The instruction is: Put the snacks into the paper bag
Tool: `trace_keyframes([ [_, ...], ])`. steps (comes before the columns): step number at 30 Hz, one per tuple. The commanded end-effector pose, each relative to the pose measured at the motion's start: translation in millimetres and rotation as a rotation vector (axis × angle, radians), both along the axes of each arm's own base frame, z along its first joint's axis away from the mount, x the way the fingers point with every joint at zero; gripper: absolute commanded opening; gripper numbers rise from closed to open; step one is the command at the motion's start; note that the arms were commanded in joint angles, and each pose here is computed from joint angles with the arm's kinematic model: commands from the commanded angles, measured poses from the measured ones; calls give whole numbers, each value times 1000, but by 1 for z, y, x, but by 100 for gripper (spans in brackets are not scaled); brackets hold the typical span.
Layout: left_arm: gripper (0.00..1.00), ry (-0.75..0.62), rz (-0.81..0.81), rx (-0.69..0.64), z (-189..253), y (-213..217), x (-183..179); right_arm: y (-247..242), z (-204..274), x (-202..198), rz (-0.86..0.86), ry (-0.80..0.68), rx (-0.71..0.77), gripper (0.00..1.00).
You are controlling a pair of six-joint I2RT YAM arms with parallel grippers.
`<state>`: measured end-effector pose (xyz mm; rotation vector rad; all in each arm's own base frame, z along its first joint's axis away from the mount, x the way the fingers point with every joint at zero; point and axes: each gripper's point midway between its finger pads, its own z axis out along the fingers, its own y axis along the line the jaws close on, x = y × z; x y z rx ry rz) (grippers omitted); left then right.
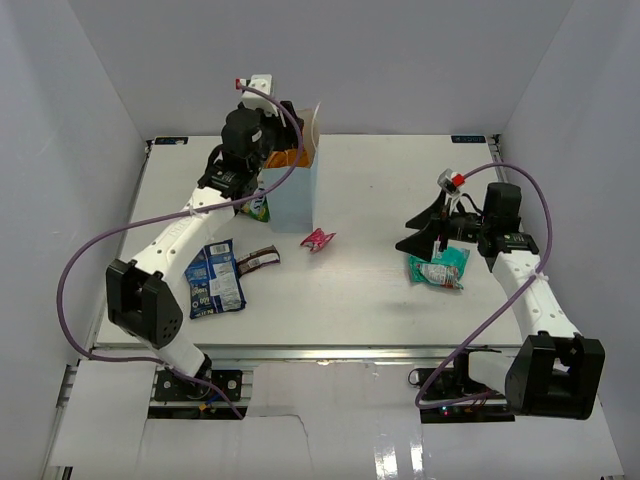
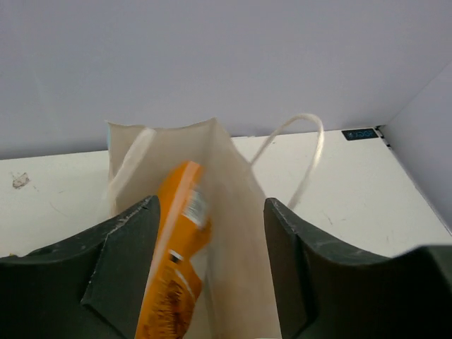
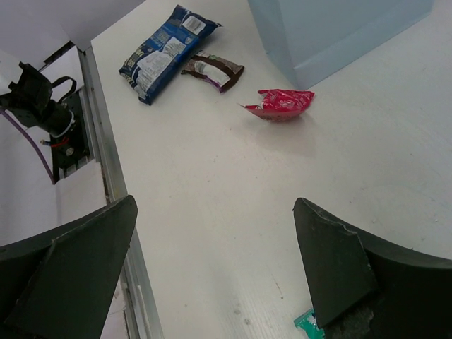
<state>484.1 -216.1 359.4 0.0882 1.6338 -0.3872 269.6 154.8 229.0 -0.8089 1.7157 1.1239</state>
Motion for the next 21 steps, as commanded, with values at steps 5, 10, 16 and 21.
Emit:
trace_keyframes([
  [5, 80, -142, -71, -40, 91, 10, -43, -1, 5, -12, 128, -143, -68, 98],
  [10, 89, -163, -138, -55, 117, 21, -94, -15, -23, -10, 130, -122, -223, 98],
  [16, 96, -99, -218, -146, 73, 45, -185, -52, -64, 1, 67, -138, -521, 98],
  [21, 98, 86, -263, -159, -31, 54, -235, -94, -91, 8, -5, -202, -804, 97],
])
